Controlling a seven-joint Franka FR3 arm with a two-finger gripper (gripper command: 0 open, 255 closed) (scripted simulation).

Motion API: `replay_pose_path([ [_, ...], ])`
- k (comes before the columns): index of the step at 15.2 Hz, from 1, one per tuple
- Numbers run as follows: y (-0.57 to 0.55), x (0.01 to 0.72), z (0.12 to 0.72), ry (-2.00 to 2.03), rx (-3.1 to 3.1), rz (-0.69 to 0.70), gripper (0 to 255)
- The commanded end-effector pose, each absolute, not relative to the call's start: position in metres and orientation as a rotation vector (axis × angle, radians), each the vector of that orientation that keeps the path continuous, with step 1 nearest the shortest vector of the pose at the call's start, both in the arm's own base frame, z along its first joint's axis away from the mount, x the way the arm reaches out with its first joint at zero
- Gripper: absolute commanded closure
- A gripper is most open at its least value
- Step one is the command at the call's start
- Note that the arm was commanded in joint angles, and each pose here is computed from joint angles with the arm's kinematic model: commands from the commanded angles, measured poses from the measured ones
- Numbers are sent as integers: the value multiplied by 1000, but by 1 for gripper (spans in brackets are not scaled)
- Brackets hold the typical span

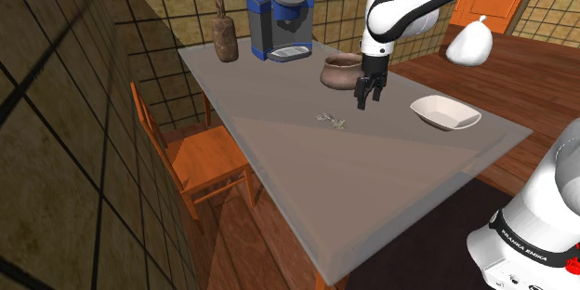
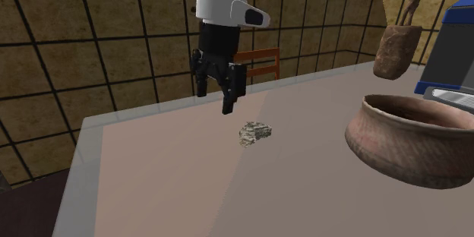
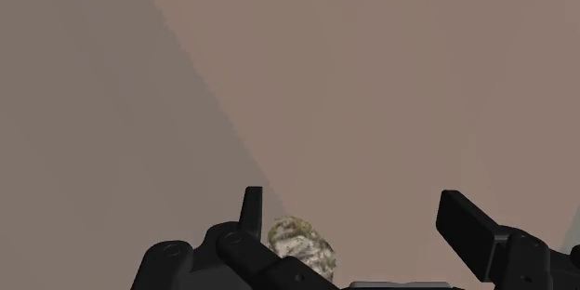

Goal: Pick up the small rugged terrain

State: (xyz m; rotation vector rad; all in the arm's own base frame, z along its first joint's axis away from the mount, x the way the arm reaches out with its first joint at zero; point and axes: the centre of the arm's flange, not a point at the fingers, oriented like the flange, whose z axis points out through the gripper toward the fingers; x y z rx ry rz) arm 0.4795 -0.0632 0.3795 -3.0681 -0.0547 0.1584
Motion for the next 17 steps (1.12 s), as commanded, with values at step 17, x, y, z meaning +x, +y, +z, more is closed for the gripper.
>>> replay_pose_path([
  [17,-67,601,261,-172,-2983,71,0],
])
